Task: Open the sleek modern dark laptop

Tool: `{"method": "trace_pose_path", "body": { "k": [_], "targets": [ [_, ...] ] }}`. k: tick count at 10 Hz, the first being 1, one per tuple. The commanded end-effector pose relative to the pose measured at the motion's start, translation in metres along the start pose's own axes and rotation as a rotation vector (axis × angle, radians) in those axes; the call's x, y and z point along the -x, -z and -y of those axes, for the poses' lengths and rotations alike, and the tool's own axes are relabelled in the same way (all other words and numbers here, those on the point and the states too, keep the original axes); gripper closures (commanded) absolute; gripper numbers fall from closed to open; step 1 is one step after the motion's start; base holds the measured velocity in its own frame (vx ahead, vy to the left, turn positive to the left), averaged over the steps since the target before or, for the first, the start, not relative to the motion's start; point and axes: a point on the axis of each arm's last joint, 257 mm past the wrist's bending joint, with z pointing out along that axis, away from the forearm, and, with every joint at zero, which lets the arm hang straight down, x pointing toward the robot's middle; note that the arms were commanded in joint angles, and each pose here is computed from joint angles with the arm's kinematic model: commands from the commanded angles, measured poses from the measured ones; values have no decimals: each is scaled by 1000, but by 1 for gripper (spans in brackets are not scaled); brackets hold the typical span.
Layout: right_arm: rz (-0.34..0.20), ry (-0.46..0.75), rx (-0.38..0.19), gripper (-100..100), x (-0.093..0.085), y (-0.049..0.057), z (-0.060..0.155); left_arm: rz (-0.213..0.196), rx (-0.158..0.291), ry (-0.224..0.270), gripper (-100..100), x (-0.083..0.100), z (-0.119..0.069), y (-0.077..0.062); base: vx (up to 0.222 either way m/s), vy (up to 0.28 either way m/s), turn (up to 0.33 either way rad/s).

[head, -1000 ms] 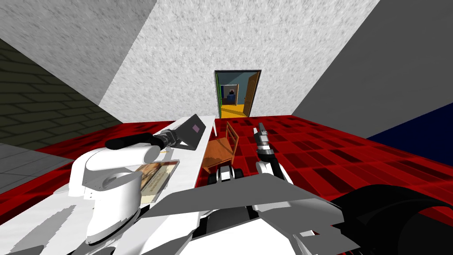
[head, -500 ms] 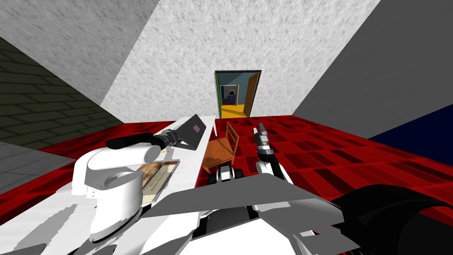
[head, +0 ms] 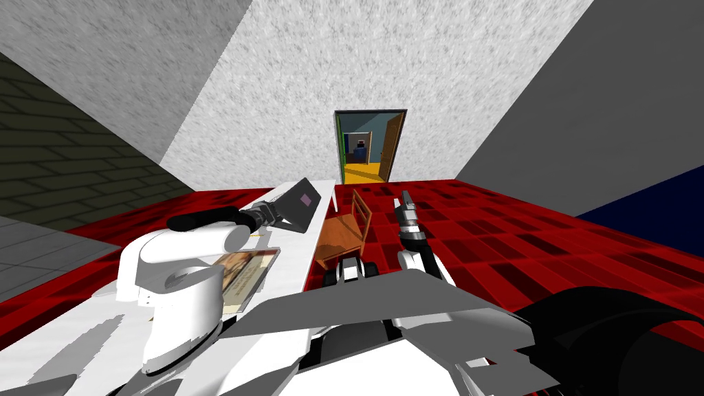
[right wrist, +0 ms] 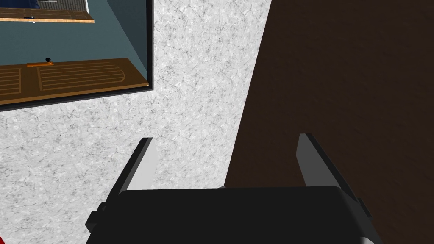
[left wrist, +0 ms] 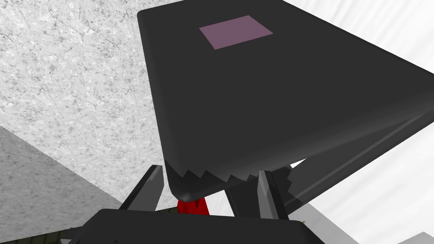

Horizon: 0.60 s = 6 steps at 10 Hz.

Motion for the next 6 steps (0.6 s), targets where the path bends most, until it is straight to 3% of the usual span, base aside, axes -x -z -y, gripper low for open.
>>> {"method": "trace_pose_path", "body": {
  "k": [1, 3, 4, 6],
  "targets": [
    [0, 0, 0, 0, 0, 0, 0, -4, 18, 2, 100, -2, -7, -2, 0, 0, 0],
    [0, 0, 0, 0, 0, 0, 0, -4, 18, 2, 100, -2, -7, -2, 0, 0, 0],
    [0, 0, 0, 0, 0, 0, 0, -23, 29, 40, 100, -7, -10, -6, 17, 5, 56],
    [0, 0, 0, 0, 0, 0, 0, -23, 29, 40, 100, -7, -10, -6, 6, 2, 19]
  ]
}}
